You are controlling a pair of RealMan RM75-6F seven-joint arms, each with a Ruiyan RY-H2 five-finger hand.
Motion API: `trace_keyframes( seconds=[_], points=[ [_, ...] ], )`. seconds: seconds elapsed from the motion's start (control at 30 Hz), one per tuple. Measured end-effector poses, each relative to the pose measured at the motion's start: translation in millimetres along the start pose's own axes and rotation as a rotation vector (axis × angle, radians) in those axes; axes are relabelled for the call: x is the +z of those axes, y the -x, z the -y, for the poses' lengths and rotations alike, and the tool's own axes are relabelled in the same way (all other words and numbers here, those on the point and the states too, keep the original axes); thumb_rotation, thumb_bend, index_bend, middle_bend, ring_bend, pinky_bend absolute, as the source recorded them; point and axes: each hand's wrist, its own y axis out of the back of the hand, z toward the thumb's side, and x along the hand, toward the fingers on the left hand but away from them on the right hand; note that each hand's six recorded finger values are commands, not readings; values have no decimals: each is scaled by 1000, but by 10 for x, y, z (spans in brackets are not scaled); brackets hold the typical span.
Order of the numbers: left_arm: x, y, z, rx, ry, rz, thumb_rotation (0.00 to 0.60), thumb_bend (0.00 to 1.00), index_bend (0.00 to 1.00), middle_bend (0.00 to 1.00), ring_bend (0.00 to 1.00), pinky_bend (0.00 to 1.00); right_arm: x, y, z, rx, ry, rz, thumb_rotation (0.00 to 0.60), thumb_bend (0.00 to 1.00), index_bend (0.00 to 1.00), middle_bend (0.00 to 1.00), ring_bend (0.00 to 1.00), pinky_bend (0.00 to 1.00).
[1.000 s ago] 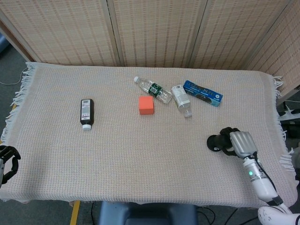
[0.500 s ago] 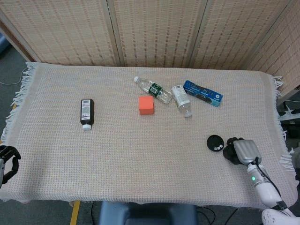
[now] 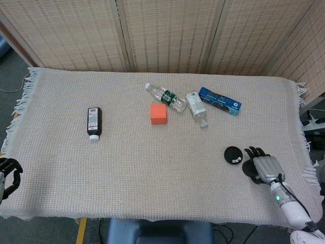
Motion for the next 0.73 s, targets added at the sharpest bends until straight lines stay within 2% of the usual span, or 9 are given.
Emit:
trace_keyframes(
  seconds=[0.13,0.23,0.37,0.57,0.67,0.73],
  points=[
    [0,2,-1,1,0,1,600,606,597,466,363,560,-9,-80,-53,-25,34,-19,600,209,0,0,0,223],
    [-3,3,-2,1,1,0,600,605,598,467,363,560,-28,-145,-126,-82,73,-21,600,209,0,0,0,179],
    [-7,-2,5,-1,-2,-1,600,605,597,467,363,560,-120,-295,-252,-219,113,6,600,209,0,0,0,5],
    [23,-1,28,-8,-7,9,600,605,596,467,363,560,-332,-616,-357,-442,157,102,600,208,0,0,0,0],
    [36,-8,50,-15,-12,13,600,605,598,467,363,560,-362,-757,-374,-520,184,108,600,208,0,0,0,0],
    [41,-11,68,-22,-15,14,600,606,596,467,363,560,-361,-802,-381,-546,200,99,600,208,0,0,0,0]
  ],
)
